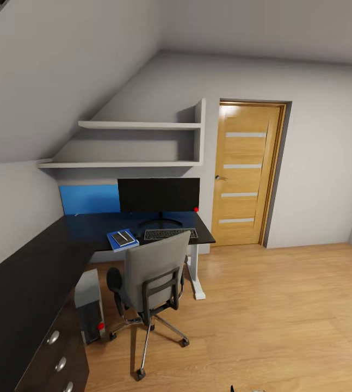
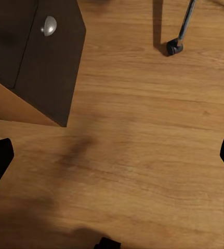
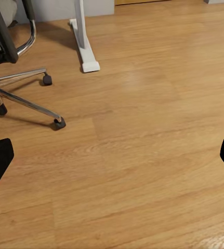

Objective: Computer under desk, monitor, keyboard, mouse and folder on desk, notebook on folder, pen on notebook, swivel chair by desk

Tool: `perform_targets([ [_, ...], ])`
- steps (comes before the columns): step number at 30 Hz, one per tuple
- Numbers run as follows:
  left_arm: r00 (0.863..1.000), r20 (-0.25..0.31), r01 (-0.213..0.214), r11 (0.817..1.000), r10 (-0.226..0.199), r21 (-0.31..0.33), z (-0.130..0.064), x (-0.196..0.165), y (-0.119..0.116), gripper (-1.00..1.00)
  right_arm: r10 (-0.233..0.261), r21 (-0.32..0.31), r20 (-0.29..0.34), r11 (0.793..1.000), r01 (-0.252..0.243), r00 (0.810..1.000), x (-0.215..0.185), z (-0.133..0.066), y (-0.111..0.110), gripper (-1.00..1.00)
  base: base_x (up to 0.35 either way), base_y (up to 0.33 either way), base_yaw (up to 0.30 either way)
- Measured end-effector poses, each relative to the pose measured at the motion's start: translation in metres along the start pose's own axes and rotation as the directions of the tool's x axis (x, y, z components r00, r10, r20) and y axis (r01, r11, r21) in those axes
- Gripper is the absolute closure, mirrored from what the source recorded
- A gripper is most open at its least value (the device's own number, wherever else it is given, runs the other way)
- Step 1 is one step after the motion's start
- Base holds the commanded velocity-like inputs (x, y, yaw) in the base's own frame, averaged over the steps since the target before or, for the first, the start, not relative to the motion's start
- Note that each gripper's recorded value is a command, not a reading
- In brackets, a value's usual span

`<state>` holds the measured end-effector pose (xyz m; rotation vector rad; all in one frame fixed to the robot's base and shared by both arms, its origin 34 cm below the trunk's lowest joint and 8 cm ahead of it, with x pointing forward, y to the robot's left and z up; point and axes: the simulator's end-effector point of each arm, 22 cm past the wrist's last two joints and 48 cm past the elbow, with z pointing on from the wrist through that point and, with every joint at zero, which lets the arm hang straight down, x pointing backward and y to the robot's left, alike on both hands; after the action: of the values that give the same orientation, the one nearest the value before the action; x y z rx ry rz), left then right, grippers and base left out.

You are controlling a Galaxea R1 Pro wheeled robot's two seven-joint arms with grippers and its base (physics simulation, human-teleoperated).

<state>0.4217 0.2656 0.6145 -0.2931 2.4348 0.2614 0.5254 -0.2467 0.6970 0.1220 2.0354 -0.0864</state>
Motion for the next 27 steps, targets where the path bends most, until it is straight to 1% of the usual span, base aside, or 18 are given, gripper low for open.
perform_targets([
  [1,1.0,-0.001,0.0,1.0,0.0,0.001,0.0,0.0,-0.001,-1.0,0.006,-0.024,-0.003,1.0,-0.006,1.0,0.001,-0.002,0.016,-1.0,0.0,0.0,0.0],
  [2,1.0,-0.001,0.0,1.0,0.0,0.001,0.0,0.0,-0.001,-1.0,0.015,-0.029,-0.007,0.999,-0.016,1.0,0.001,-0.003,0.022,-1.0,0.0,0.0,0.0],
  [3,1.0,-0.001,0.0,1.0,0.0,0.002,0.0,0.0,-0.002,-1.0,0.023,-0.043,-0.011,0.999,-0.023,1.0,0.002,-0.004,0.034,-1.0,0.0,0.0,0.0],
  [5,1.0,-0.002,0.001,1.0,-0.001,0.002,-0.001,0.001,-0.002,-1.0,0.035,-0.051,-0.016,0.998,-0.036,0.999,0.003,-0.006,0.043,-1.0,0.0,0.0,0.0],
  [12,1.0,-0.002,0.003,1.0,-0.003,0.0,0.0,0.001,-0.001,-1.0,0.038,-0.06,-0.02,0.997,-0.039,0.999,0.004,-0.008,0.05,-1.0,0.0,0.0,0.0],
  [13,1.0,-0.002,0.003,1.0,-0.003,0.0,0.0,0.001,-0.001,-1.0,0.038,-0.059,-0.02,0.997,-0.039,0.999,0.004,-0.008,0.05,-1.0,0.0,0.0,0.0],
  [14,1.0,-0.002,0.003,1.0,-0.003,0.0,0.0,0.001,-0.001,-1.0,0.037,-0.047,-0.02,0.998,-0.038,0.999,0.004,-0.007,0.043,-1.0,0.0,0.0,0.0],
  [17,1.0,-0.003,0.003,1.0,-0.003,0.0,0.0,0.001,-0.001,-1.0,0.028,-0.037,-0.019,0.999,-0.029,0.999,0.005,-0.005,0.034,-1.0,0.0,0.0,-0.005],
  [22,1.0,-0.007,0.002,1.0,-0.002,0.0,0.0,0.003,-0.001,-1.0,0.012,-0.034,-0.024,0.999,-0.013,1.0,0.007,-0.004,0.025,-1.0,0.0,0.0,-0.023],
  [24,1.0,-0.01,0.002,1.0,-0.002,-0.001,0.0,0.004,-0.001,-1.0,-0.001,-0.029,-0.033,1.0,0.0,0.999,0.01,-0.003,0.017,-1.0,0.0,0.0,-0.006],
  [27,1.0,-0.014,0.0,1.0,-0.001,-0.001,0.0,0.006,-0.001,-1.0,-0.012,-0.026,-0.041,1.0,0.011,0.999,0.013,-0.002,0.011,-1.0,0.0,0.0,-0.003],
])
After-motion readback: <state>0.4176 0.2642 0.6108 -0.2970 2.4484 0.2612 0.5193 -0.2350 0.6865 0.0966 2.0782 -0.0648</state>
